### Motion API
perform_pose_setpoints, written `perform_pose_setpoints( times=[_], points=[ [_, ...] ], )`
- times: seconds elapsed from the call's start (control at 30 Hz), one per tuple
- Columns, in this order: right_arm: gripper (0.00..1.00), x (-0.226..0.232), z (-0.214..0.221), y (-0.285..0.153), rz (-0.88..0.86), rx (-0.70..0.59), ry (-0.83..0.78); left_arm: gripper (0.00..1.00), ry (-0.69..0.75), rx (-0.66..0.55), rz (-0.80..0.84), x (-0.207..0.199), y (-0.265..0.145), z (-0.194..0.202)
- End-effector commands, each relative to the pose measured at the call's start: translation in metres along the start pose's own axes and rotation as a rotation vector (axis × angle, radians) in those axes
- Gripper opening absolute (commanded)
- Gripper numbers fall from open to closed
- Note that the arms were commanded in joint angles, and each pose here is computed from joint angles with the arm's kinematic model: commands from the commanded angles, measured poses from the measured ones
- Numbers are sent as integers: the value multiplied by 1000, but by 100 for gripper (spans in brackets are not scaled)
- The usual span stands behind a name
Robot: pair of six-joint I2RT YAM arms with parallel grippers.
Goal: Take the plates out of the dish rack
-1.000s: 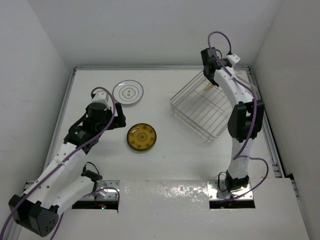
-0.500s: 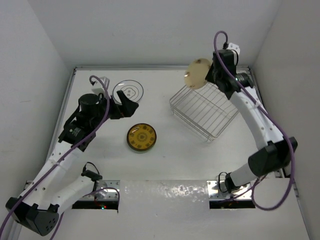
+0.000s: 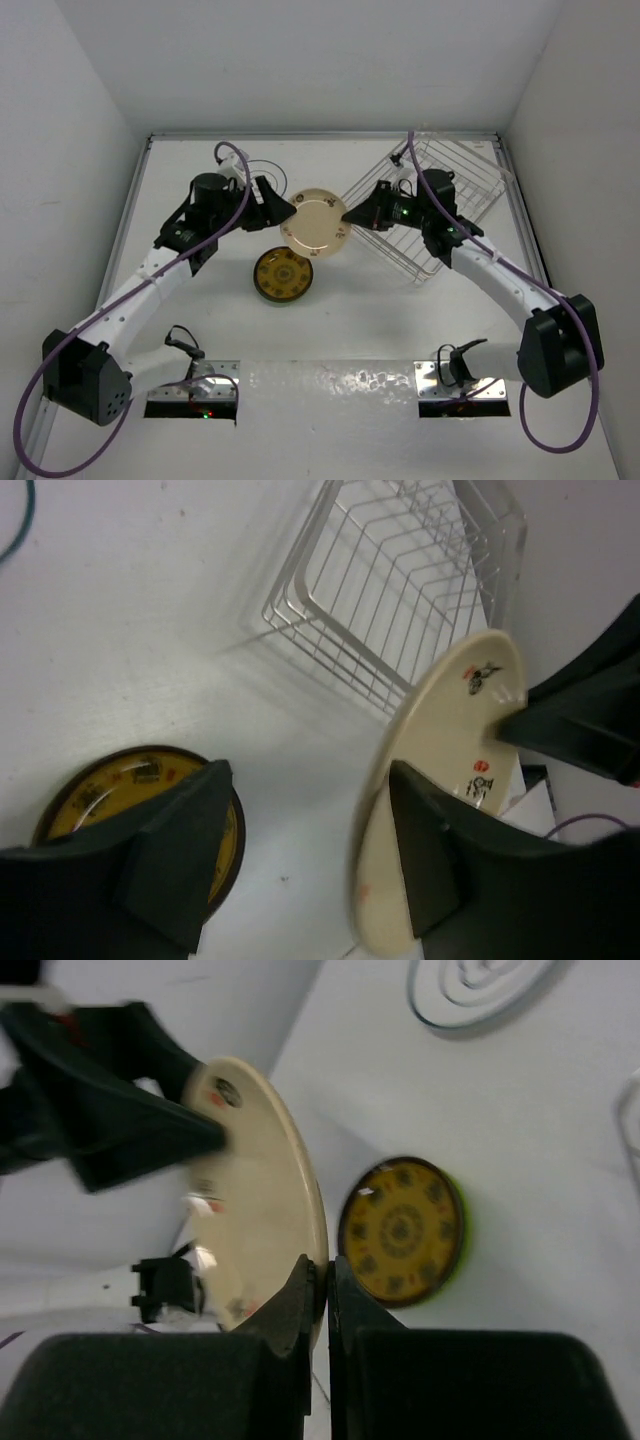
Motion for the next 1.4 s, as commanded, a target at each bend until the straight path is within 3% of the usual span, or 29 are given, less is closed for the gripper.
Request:
perform_pose_setpoints(
  times=[0.0,0.03,0.07,0.17,0.2,0.23,0.27,0.37,0.4,0.43,0.5,0.53,0.57,0.73,0.83,0.87,0.93,0.97,1.03,1.27,1.37],
  points=[
    [0,53,-34,1,-279,-138,-112,59,-3,44,101,-4,5,10],
    [0,54,-33,3,-288,-140,-108,43,-9,50,97,-1,8,12],
    [0,52,-30,5,-288,-134,-84,37,-12,55,85,2,9,15],
    [0,47,-25,9,-291,-132,-56,30,-12,84,79,8,12,21],
    [0,45,-24,11,-284,-129,-47,21,-12,92,85,8,12,23],
    [0,42,-22,12,-278,-123,-42,4,-17,95,86,8,12,24],
    [0,38,-16,15,-266,-106,-27,0,-27,97,70,12,13,27],
    [3,25,-2,17,-220,-78,-10,0,-66,60,1,26,8,34],
    [10,22,1,17,-198,-68,-1,0,-83,38,-21,27,2,35],
    [43,15,6,17,-164,-50,-20,0,-97,23,-62,34,-1,37],
    [81,-3,18,14,-5,6,4,0,-115,-32,-172,51,-11,41],
    [91,-11,23,12,54,24,-26,0,-127,-45,-206,56,-14,43],
    [99,-23,30,7,157,44,-17,0,-133,-62,-260,67,-17,48],
    [99,-39,48,-19,322,48,-54,0,-142,-64,-374,94,-27,68],
    [99,-39,51,-30,361,34,-76,19,-143,-35,-409,105,-26,78],
    [99,-40,54,-33,375,48,-76,37,-142,-24,-413,107,-25,80],
    [99,-39,52,-41,404,31,-103,61,-142,4,-401,107,-23,85],
    [99,-42,55,-47,446,49,-102,81,-144,4,-407,107,-23,84],
    [99,-43,53,-61,523,48,-136,97,-138,1,-429,104,-28,79],
    [99,-48,42,-129,869,49,-280,100,46,-87,-578,82,-68,27],
    [99,-45,34,-160,1011,41,-332,100,104,-197,-681,78,-87,0]
  ],
)
Point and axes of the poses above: each gripper's point midway between its finger pads, its own y axis out along the fingers, its own x axis along the line the jaws close on, z = x × y, the point moved 6 cm from there along -y, back along the fingers, and after that the axes turned 7 degrees about -y, right-handed, at the moved point
